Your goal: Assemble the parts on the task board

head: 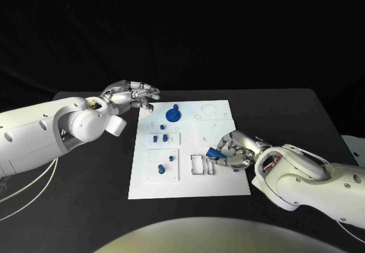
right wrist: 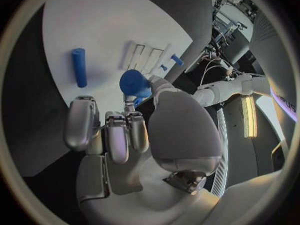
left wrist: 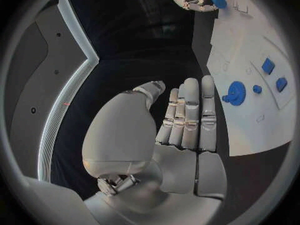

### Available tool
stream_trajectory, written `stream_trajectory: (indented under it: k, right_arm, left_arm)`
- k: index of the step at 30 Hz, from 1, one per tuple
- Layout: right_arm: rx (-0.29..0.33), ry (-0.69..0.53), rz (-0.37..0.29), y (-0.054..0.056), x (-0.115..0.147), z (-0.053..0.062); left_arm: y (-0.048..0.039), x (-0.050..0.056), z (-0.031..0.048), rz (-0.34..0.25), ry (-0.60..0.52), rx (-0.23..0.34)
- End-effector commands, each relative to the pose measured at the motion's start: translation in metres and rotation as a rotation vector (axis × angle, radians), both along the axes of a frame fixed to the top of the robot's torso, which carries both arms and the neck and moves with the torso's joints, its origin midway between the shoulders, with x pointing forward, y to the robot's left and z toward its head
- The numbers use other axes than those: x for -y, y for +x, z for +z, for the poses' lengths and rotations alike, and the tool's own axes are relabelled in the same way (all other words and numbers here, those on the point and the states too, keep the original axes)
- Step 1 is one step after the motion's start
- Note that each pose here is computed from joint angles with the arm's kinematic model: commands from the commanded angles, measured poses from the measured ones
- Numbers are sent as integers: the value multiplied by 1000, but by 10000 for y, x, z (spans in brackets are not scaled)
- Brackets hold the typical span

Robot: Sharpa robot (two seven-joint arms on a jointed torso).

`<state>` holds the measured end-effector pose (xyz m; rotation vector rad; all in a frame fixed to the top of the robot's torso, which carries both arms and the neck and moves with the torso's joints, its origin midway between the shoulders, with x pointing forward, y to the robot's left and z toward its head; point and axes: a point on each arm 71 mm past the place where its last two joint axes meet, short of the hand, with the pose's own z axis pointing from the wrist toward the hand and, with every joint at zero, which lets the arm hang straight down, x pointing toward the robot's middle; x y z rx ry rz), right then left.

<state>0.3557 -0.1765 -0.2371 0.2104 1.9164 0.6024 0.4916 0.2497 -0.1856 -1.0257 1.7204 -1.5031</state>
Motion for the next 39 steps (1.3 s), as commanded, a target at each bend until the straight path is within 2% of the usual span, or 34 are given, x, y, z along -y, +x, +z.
stream_trajectory:
  k: [1,8,13,31,39]
  right_arm:
    - [-56,27,14,-10,-65,-30]
    - [-131,0,51,-1,-180,-114]
    - [-159,-16,55,12,-240,-160]
    - [-176,-59,51,55,-320,-214]
    - [-157,-80,48,89,-350,-225]
  left_arm:
    - [-6,33,9,-20,-13,-1]
    - [-7,45,8,-24,-14,-3]
    - [-9,52,7,-31,-15,-5]
    - [-18,60,7,-44,-18,-9]
    - [-20,61,6,-47,-18,-11]
